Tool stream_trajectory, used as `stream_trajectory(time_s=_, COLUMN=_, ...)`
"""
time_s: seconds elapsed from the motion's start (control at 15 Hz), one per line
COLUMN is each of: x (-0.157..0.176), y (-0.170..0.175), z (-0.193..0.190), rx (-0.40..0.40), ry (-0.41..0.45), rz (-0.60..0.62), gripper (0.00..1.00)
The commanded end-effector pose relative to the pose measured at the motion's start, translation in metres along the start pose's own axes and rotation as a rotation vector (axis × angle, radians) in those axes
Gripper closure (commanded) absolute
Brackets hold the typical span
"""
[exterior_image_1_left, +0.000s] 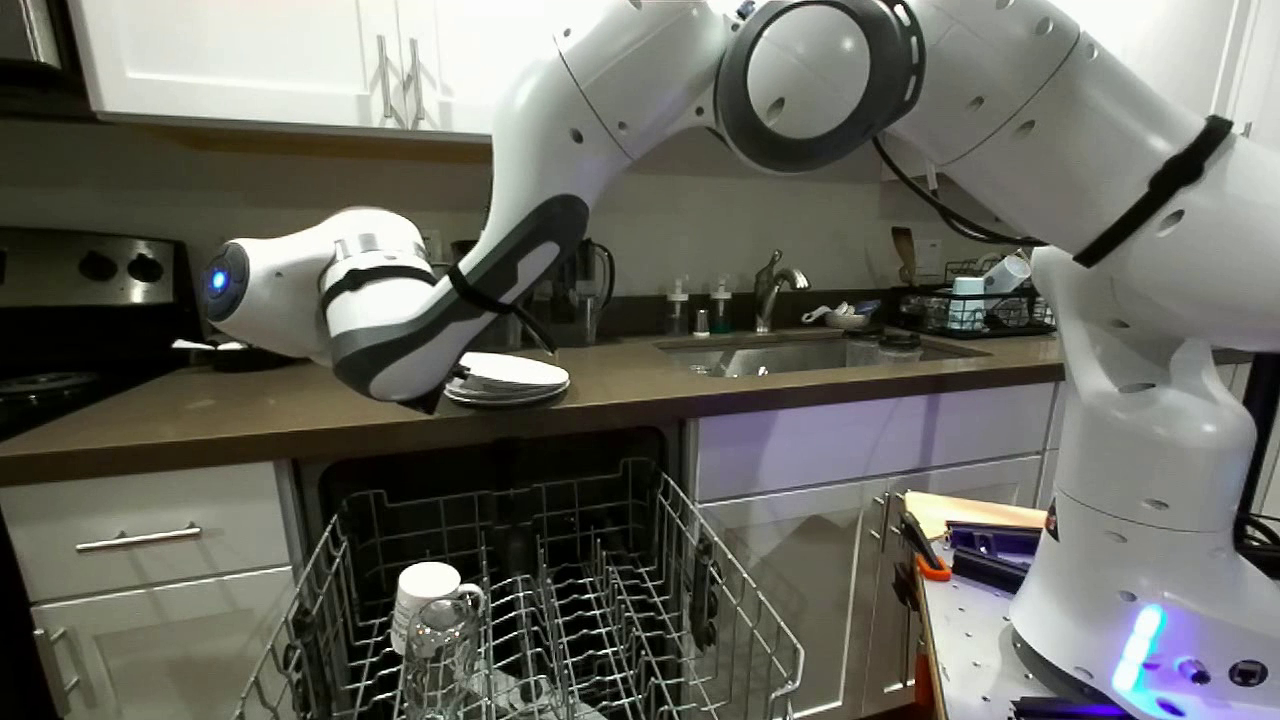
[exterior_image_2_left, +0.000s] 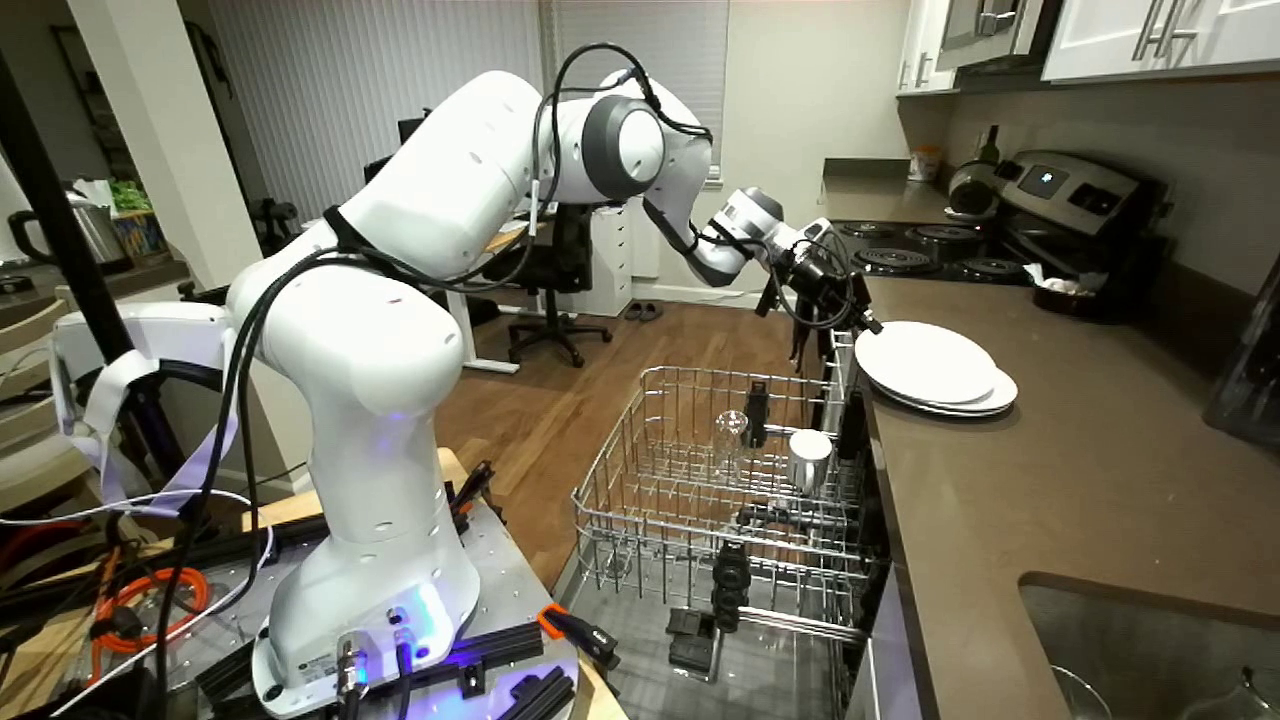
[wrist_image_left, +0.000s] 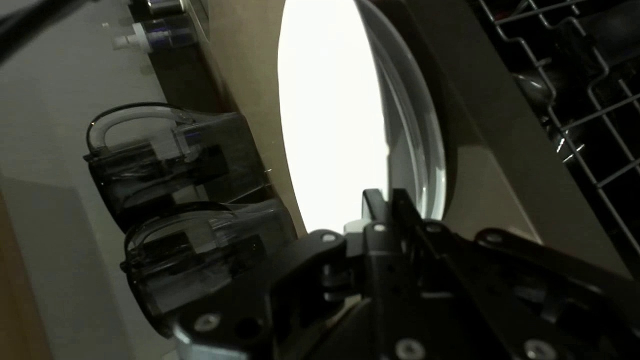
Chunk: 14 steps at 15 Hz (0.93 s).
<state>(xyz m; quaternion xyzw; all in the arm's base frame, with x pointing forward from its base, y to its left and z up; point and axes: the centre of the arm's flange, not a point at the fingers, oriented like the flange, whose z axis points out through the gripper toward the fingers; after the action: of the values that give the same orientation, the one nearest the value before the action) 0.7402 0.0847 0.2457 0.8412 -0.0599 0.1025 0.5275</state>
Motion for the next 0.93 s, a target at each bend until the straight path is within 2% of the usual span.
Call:
stream_trajectory(time_s=0.0, x=-0.0101, y=0.009, z=-0.0088, rx=-0.05, ry=0.016, rz=0.016, gripper=0.94)
stream_trajectory(time_s=0.4, x=-0.0096, y=0.006, z=-0.0092, rx=-0.054, ry=0.02, rz=0.003, gripper=0.94)
stream_trajectory(time_s=0.87, x=-0.0153, y=0.0085, z=-0.0134, rx=-0.12, ry=0.028, rz=0.013, gripper=0.94)
